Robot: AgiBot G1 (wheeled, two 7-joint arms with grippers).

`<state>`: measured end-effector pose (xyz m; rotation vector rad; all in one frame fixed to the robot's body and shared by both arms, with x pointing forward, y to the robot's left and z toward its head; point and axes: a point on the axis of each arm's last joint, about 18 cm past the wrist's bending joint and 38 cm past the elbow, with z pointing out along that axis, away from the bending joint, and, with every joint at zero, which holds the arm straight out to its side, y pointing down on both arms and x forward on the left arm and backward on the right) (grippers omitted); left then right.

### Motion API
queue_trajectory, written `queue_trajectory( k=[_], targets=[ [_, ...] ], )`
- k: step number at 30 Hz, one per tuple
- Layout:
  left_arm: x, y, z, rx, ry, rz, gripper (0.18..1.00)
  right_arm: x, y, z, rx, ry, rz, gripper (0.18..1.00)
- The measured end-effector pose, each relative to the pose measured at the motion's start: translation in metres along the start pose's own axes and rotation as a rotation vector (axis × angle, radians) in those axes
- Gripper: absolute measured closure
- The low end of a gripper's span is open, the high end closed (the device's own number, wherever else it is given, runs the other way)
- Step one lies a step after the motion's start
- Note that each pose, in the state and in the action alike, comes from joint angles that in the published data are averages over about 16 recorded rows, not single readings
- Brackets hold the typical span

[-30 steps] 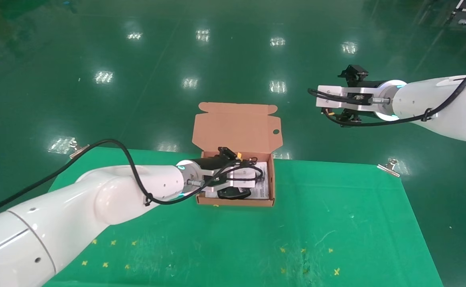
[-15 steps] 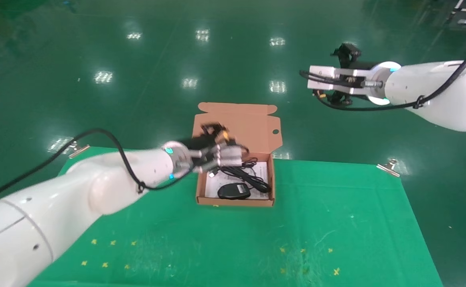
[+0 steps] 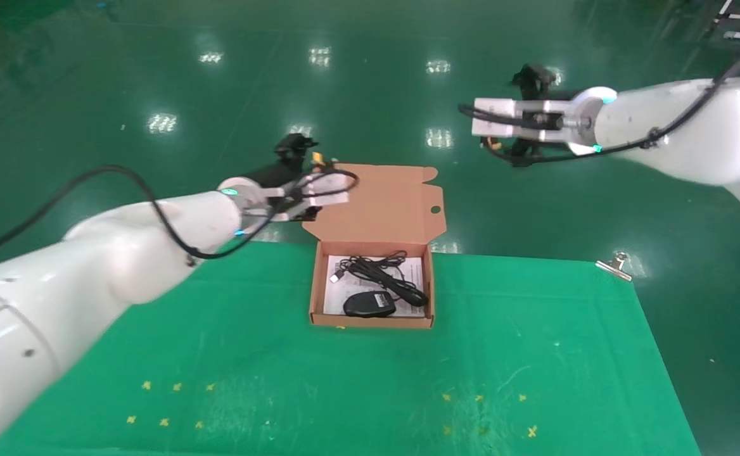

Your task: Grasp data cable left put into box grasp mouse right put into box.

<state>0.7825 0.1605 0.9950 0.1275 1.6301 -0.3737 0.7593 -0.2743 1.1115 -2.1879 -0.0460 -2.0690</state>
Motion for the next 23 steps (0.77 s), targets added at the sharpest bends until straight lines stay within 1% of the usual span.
queue_trajectory(
  k=[3,10,16,23],
  targets=[
    [0.009,0.008,-0.004,0.002,0.036,-0.069,0.288,-0.017,0.001,0.0,0.029,-0.046,0.065,0.179],
    [0.036,0.026,-0.021,0.031,0.148,-0.275,0.218,-0.063,0.0,-0.006,0.123,-0.179,0.254,0.179],
    [0.054,0.036,-0.041,0.082,0.239,-0.447,0.19,-0.096,-0.004,-0.019,0.219,-0.287,0.414,0.179],
    [0.061,0.04,-0.055,0.123,0.287,-0.537,0.184,-0.111,-0.006,-0.03,0.28,-0.344,0.499,0.179]
  ],
)
